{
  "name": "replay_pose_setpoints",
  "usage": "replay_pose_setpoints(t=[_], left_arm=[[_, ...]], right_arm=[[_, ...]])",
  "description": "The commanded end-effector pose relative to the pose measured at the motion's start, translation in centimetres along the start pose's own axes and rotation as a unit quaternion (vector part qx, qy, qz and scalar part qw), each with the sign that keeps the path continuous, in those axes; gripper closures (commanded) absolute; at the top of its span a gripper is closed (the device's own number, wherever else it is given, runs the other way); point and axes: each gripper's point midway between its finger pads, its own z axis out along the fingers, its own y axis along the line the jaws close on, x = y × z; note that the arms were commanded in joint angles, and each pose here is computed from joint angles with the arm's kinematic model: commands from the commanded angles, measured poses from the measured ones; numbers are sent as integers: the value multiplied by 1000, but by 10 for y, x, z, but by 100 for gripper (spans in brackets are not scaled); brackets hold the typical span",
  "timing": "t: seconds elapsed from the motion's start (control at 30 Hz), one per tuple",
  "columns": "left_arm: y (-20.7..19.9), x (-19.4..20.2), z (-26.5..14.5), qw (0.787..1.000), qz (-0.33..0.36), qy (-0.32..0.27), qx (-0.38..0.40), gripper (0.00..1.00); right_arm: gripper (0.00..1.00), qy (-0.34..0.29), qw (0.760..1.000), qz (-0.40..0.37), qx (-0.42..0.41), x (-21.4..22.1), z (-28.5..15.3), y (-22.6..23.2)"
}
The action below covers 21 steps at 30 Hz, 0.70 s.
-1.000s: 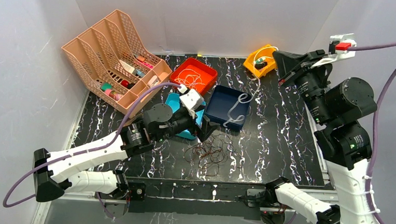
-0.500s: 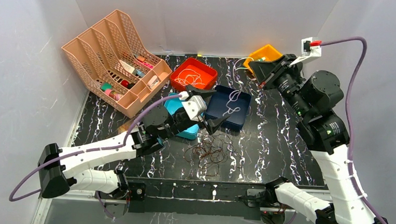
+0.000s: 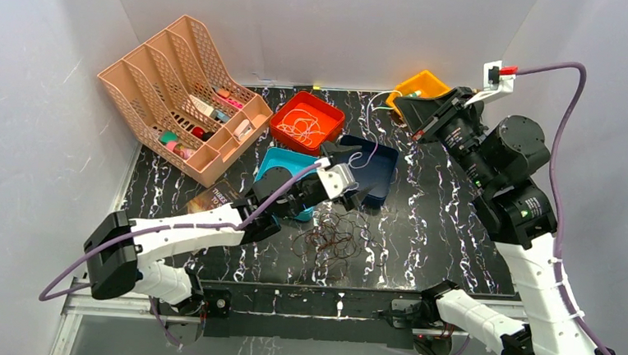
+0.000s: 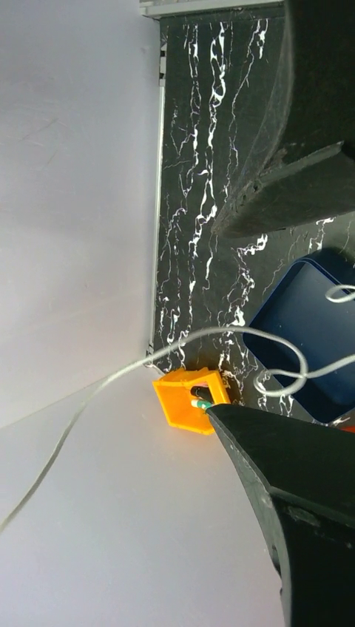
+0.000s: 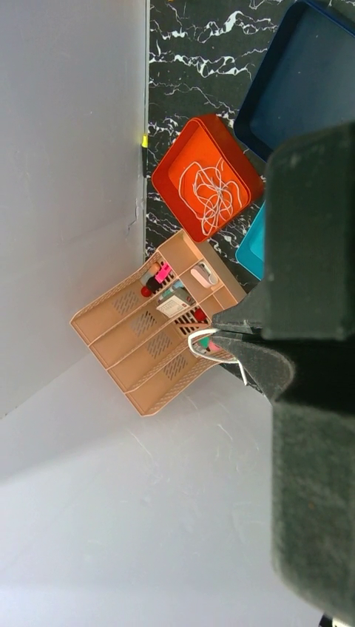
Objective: Untangle the cables
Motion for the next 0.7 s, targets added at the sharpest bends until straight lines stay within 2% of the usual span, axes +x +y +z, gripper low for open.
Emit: replay_pose_setpoints(t=[0.0,0.1,0.23,0.3,0.47,0.5,0.67], left_arm=[[15,-37,14,998,2,-62,-26,23],[20,-37,16,997,-4,-64,-43,42],[16,-27,19,998,-12,-55,-38,72],[15,-28,17,998,-16,-56,-37,82],[15,-20,15,998,-20,-46,-41,100],[19,-30,10,997,-21,-56,-47,100],[29,-28,3,996,-39,-43,-75,100]], right_arm=[[100,-28,999,7,-31,-16,-5,16],[100,-28,999,8,-31,-16,-6,17],[100,-30,999,7,-25,-15,-8,14],[100,-32,999,6,-21,-15,-9,12],[100,-31,999,7,-16,-12,-8,8],[100,-30,999,7,-14,-10,-8,7],[100,-28,1000,5,-7,-7,-8,3]])
